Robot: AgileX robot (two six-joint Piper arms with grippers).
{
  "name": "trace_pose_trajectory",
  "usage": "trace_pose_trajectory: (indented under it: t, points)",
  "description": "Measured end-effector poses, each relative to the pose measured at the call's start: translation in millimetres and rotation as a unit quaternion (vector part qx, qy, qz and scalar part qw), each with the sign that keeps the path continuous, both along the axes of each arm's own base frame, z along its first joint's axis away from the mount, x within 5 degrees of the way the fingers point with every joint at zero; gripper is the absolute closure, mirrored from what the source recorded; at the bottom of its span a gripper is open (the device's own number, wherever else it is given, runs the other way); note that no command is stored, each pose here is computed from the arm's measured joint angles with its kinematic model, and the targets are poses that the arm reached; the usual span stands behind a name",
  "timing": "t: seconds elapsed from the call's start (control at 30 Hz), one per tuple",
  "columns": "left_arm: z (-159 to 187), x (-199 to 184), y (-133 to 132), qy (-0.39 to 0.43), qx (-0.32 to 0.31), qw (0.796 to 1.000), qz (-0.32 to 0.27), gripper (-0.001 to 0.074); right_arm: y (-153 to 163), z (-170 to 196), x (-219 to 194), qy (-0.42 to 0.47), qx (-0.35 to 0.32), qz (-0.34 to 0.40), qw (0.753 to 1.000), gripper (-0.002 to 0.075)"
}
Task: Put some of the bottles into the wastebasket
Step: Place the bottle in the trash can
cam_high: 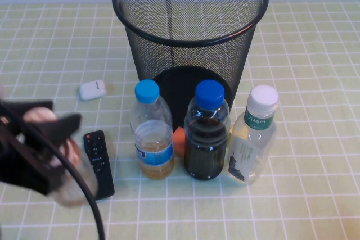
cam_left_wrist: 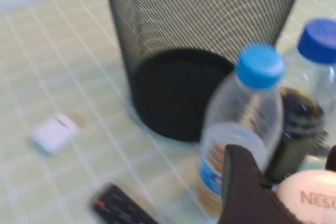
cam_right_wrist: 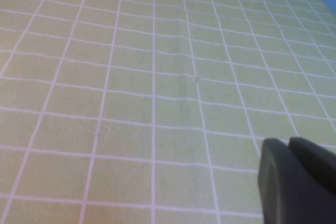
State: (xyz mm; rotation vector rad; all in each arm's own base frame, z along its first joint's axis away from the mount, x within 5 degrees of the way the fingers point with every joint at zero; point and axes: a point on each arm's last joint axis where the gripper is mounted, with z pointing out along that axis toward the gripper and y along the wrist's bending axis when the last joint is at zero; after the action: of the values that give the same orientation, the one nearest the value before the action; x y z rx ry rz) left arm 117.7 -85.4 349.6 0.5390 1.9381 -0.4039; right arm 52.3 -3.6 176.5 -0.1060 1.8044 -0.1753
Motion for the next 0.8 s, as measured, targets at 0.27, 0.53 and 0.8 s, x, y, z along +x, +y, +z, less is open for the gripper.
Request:
trace_pose_trajectory:
  t: [0.27,0.53,0.8]
  points:
    - [97.9,5.5,16.4,-0.108,0.024,0.992,0.064,0.047,0.0,0.0,0.0,0.0,0.0,0.0,1.0,0.0733]
    - [158.3,63.0,-31.2,-0.141,0.069,0.987,0.042,0.047,0.0,0.0,0.0,0.0,0.0,0.0,1.0,0.0733]
    - [176.3,128.6,-98.0,-0.145,0.096,0.984,-0.031,0.047,0.0,0.0,0.0,0.0,0.0,0.0,1.0,0.0733]
